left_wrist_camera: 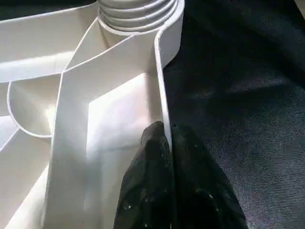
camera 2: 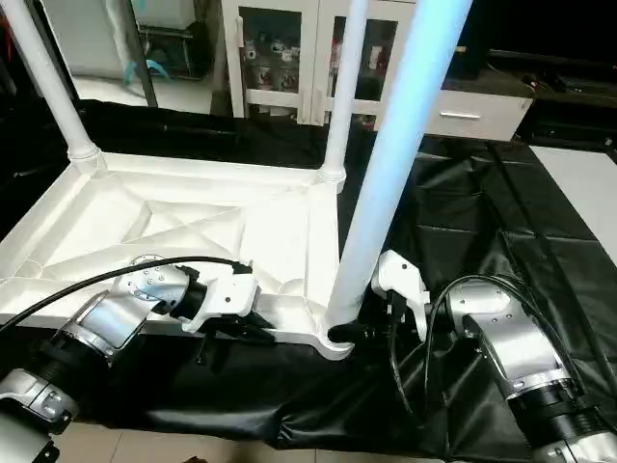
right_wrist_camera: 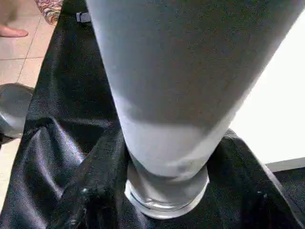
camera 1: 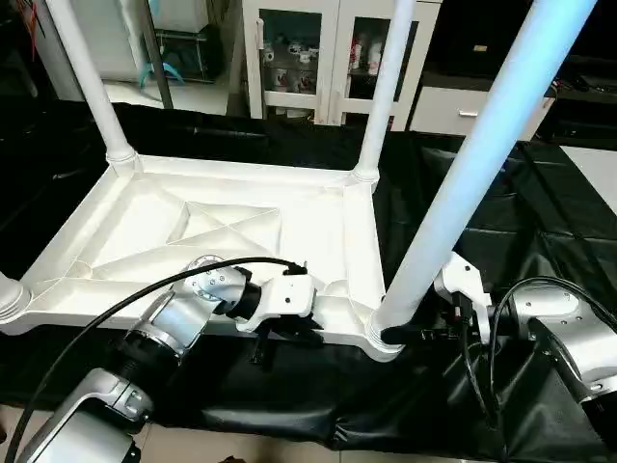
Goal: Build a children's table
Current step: Rotate leg to tighten
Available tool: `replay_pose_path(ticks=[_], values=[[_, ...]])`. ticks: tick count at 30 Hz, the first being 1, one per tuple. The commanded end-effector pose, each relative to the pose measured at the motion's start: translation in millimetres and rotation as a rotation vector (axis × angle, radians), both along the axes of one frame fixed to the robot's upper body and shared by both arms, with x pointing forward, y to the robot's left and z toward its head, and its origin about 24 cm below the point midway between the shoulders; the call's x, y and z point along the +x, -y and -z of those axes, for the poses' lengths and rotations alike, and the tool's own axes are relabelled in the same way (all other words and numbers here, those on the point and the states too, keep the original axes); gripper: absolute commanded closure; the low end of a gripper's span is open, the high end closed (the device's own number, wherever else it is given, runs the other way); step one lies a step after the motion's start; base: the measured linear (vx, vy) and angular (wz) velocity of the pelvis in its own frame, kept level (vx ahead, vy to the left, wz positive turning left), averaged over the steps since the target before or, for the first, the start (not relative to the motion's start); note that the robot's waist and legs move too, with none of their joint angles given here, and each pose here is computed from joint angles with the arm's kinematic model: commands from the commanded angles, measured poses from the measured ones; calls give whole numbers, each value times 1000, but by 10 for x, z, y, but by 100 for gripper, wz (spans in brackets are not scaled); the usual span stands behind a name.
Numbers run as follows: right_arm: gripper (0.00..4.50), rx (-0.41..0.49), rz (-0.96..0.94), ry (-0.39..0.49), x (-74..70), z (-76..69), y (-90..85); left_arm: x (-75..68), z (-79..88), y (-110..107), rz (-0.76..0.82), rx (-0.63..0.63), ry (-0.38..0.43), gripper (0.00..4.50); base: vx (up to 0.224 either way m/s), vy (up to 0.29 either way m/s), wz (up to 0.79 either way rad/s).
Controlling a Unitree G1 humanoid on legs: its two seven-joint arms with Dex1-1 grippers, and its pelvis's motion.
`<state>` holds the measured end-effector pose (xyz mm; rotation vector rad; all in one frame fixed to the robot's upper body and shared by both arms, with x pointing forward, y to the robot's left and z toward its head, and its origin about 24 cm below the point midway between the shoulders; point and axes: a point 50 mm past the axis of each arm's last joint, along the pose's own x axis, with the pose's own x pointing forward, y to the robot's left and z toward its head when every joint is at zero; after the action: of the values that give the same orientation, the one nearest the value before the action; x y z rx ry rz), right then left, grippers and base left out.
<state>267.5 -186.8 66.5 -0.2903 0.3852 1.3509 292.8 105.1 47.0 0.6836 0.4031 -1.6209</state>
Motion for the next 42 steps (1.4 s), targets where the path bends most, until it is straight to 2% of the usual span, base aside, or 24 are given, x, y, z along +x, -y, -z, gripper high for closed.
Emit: replay_pose_path(ticks=[1,7,9,12,13,17,18,20,23,25,26,28,30,32,33,34,36,40,42], values=[[252,-21,-41,-64,-75,117,-14,-81,170,-19,47,100,-53,450,0,0,0],[252,-8,-16,-59,-52,114,-17,-73,164,-20,42,95,-50,450,0,0,0],[252,-10,269,-9,162,198,6,13,68,99,-79,-59,-50,450,0,0,0],[253,-4,451,-32,241,313,-2,106,27,163,-182,-129,-26,450,0,0,0],[253,23,532,-62,251,382,-54,160,23,196,-239,-152,-15,450,0,0,0],[254,38,703,-100,270,550,-210,258,21,282,-340,-190,7,450,0,0,0],[254,25,866,-90,330,645,-308,305,24,357,-373,-178,37,450,0,0,0],[254,25,938,-85,361,666,-335,328,23,387,-392,-174,53,450,0,0,0],[254,60,1349,-79,499,713,-449,422,26,557,-480,-143,145,450,0,0,0],[254,60,1362,-82,509,715,-492,427,28,579,-485,-141,152,450,0,0,0],[254,67,1341,-75,534,696,-604,426,27,622,-489,-148,152,450,0,0,0],[254,86,1297,-71,557,667,-721,423,23,657,-486,-156,153,450,0,0,0],[254,194,1235,-82,594,576,-873,424,31,664,-479,-155,163,450,0,0,0],[254,231,1209,-75,601,538,-899,426,40,646,-476,-148,167,450,0,0,0],[254,256,1173,-64,598,505,-902,424,47,624,-471,-142,170,450,0,0,0],[219,271,1140,-42,597,472,-911,430,55,605,-474,-136,175,450,0,0,0],[181,287,1096,48,598,363,-829,436,66,528,-467,-126,175,450,0,0,0],[150,290,1092,91,603,296,-731,413,79,470,-430,-117,163,450,0,0,0],[137,309,1068,108,599,227,-576,365,102,387,-371,-99,141,450,0,0,0]])
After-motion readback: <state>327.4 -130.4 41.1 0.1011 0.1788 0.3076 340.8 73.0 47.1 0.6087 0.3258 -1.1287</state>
